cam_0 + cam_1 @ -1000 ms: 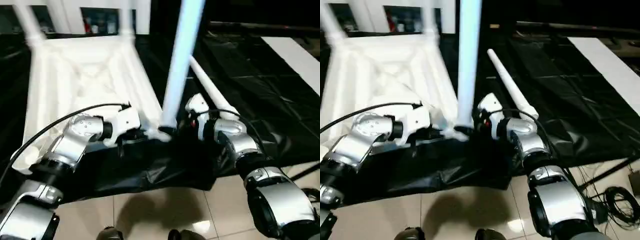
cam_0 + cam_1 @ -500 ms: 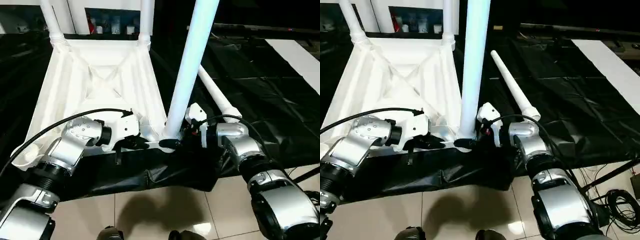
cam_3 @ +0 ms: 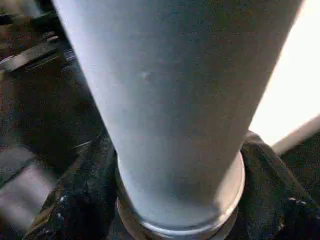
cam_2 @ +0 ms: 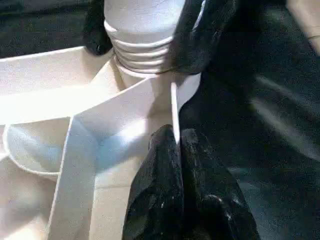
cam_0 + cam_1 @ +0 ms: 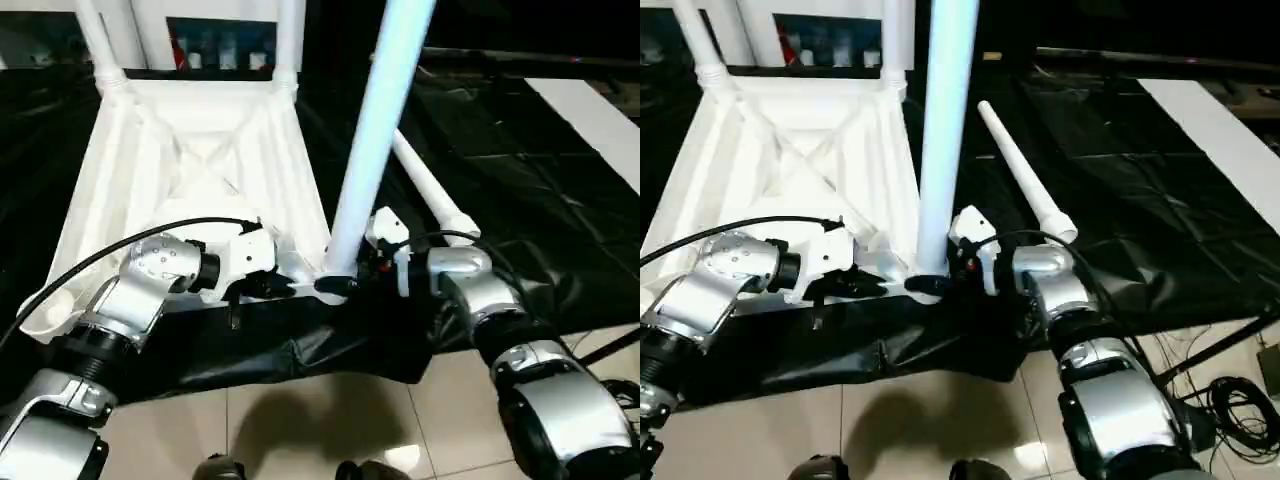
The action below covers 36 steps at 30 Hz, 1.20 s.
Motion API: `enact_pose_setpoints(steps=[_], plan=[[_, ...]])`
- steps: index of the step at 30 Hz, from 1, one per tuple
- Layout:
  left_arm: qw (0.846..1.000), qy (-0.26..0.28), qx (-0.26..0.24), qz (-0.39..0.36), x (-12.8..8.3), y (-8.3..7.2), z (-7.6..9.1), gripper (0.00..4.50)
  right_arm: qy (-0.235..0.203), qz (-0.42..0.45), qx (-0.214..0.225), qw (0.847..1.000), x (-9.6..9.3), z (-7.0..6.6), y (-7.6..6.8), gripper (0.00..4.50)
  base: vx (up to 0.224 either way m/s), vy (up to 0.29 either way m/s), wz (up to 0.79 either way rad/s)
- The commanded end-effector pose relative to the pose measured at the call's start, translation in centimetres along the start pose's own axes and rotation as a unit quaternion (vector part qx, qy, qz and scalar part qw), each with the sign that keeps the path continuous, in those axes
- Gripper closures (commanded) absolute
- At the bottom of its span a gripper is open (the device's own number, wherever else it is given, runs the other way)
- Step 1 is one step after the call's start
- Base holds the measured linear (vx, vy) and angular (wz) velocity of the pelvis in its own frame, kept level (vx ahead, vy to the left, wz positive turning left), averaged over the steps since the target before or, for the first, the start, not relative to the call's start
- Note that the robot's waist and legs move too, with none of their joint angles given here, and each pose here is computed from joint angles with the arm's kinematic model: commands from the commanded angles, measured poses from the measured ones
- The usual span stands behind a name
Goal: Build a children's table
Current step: Rotate leg to tighten
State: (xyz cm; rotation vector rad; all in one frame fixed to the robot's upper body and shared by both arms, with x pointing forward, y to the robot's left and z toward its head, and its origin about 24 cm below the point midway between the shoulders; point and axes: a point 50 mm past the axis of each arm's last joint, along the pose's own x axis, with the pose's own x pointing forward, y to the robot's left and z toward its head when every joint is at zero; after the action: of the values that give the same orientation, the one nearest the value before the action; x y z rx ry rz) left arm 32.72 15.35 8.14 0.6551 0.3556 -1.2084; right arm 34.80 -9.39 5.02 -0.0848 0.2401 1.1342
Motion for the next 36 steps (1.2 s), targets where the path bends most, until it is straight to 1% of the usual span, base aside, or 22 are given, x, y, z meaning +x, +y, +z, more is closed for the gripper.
enact_pose_setpoints(steps=[1, 2, 3, 4, 5, 7, 8, 9, 13, 16, 17, 18, 19, 21, 22, 25, 26, 28, 30, 31, 32, 36], plan=[[0.996, 0.041, -0.058, 0.046, 2.0, -0.3, -1.7, 4.50, 0.001, -0.133, 0.067, 0.989, -0.1, -1.1, -1.2, 1.77, -0.064, -0.016, 0.02], [0.994, 0.042, -0.073, 0.064, 2.3, -0.1, -1.7, 4.50, -0.004, -0.161, 0.087, 0.983, 0.1, -1.3, -1.3, 1.77, 0.000, 0.000, 0.00], [0.994, 0.042, -0.073, 0.064, 2.3, -0.1, -1.7, 4.50, -0.004, -0.161, 0.087, 0.983, 0.1, -1.3, -1.3, 1.78, -0.055, -0.004, 0.02], [0.989, 0.044, -0.099, 0.100, 3.1, 0.4, -1.3, 4.50, -0.006, -0.214, 0.118, 0.970, 0.5, -1.7, -1.4, 1.78, 0.000, 0.000, 0.00], [0.989, 0.044, -0.099, 0.100, 3.1, 0.4, -1.3, 4.50, -0.006, -0.214, 0.118, 0.970, 0.5, -1.7, -1.4, 1.78, 0.000, 0.000, 0.00], [0.977, 0.035, -0.139, 0.155, 4.8, 1.2, -0.2, 4.50, -0.013, -0.306, 0.172, 0.936, 1.2, -2.1, -1.5, 1.78, 0.000, 0.000, 0.00], [0.974, 0.030, -0.148, 0.169, 5.5, 1.3, 0.4, 4.50, -0.015, -0.335, 0.187, 0.923, 1.5, -2.1, -1.4, 1.78, 0.000, 0.000, 0.00], [0.973, 0.025, -0.149, 0.173, 6.0, 1.4, 0.8, 4.50, -0.015, -0.352, 0.189, 0.916, 1.8, -2.0, -1.4, 1.78, 0.000, 0.000, 0.00], [0.976, 0.013, -0.126, 0.178, 6.9, 1.7, 1.8, 4.50, -0.021, -0.377, 0.187, 0.907, 2.6, -1.3, -1.2, 1.78, 0.000, 0.000, 0.00], [0.980, 0.006, -0.098, 0.173, 7.2, 1.8, 2.4, 4.50, -0.027, -0.377, 0.173, 0.910, 3.1, -0.5, -1.2, 1.78, 0.000, 0.000, 0.00], [0.981, 0.005, -0.092, 0.172, 7.2, 1.9, 2.5, 4.50, -0.035, -0.370, 0.173, 0.912, 3.2, -0.2, -1.1, 1.43, 0.000, 0.000, 0.00], [0.981, 0.006, -0.089, 0.172, 7.2, 1.9, 2.5, 4.50, -0.042, -0.366, 0.168, 0.914, 3.3, 0.0, -1.1, 1.22, 0.000, 0.000, 0.00], [0.981, 0.008, -0.085, 0.171, 7.1, 2.0, 2.4, 4.50, -0.053, -0.360, 0.168, 0.916, 3.4, 0.3, -1.1, 1.22, 0.000, 0.000, 0.00], [0.982, 0.009, -0.080, 0.171, 7.0, 2.0, 2.3, 4.50, -0.068, -0.360, 0.164, 0.916, 3.3, 0.7, -1.2, 0.99, 0.000, 0.000, 0.00], [0.983, 0.007, -0.077, 0.169, 7.0, 2.0, 2.2, 4.50, -0.074, -0.361, 0.156, 0.916, 3.2, 0.9, -1.3, 0.99, 0.000, 0.000, 0.00], [0.986, -0.015, -0.045, 0.160, 7.2, 1.8, 2.7, 4.50, -0.089, -0.375, 0.105, 0.917, 2.3, 1.6, -1.9, 0.62, 0.000, 0.000, 0.00], [0.986, -0.022, -0.040, 0.159, 7.3, 1.8, 2.8, 4.50, -0.093, -0.375, 0.095, 0.917, 2.1, 1.7, -2.0, 0.60, 0.000, 0.000, 0.00], [0.984, -0.033, -0.041, 0.171, 7.4, 1.9, 3.0, 4.50, -0.104, -0.377, 0.088, 0.916, 1.6, 1.8, -2.1, 0.60, 0.000, 0.000, 0.00], [0.979, -0.063, -0.046, 0.188, 7.4, 2.2, 3.6, 4.50, -0.129, -0.384, 0.075, 0.911, 0.4, 2.0, -2.4, 0.60, 0.000, 0.000, 0.00], [0.975, -0.089, -0.063, 0.191, 7.2, 2.6, 4.3, 4.22, -0.140, -0.391, 0.057, 0.908, -0.6, 2.1, -2.4, 0.59, 0.000, 0.000, 0.00], [0.972, -0.106, -0.083, 0.191, 7.1, 2.8, 4.6, 4.05, -0.145, -0.392, 0.050, 0.907, -1.0, 2.1, -2.4, 0.58, 0.000, 0.000, 0.00], [0.954, -0.152, -0.102, 0.239, 5.9, 4.4, 6.2, 3.71, -0.152, -0.394, 0.020, 0.906, -2.7, 1.7, -1.6, 0.58, 0.000, 0.000, 0.00]])
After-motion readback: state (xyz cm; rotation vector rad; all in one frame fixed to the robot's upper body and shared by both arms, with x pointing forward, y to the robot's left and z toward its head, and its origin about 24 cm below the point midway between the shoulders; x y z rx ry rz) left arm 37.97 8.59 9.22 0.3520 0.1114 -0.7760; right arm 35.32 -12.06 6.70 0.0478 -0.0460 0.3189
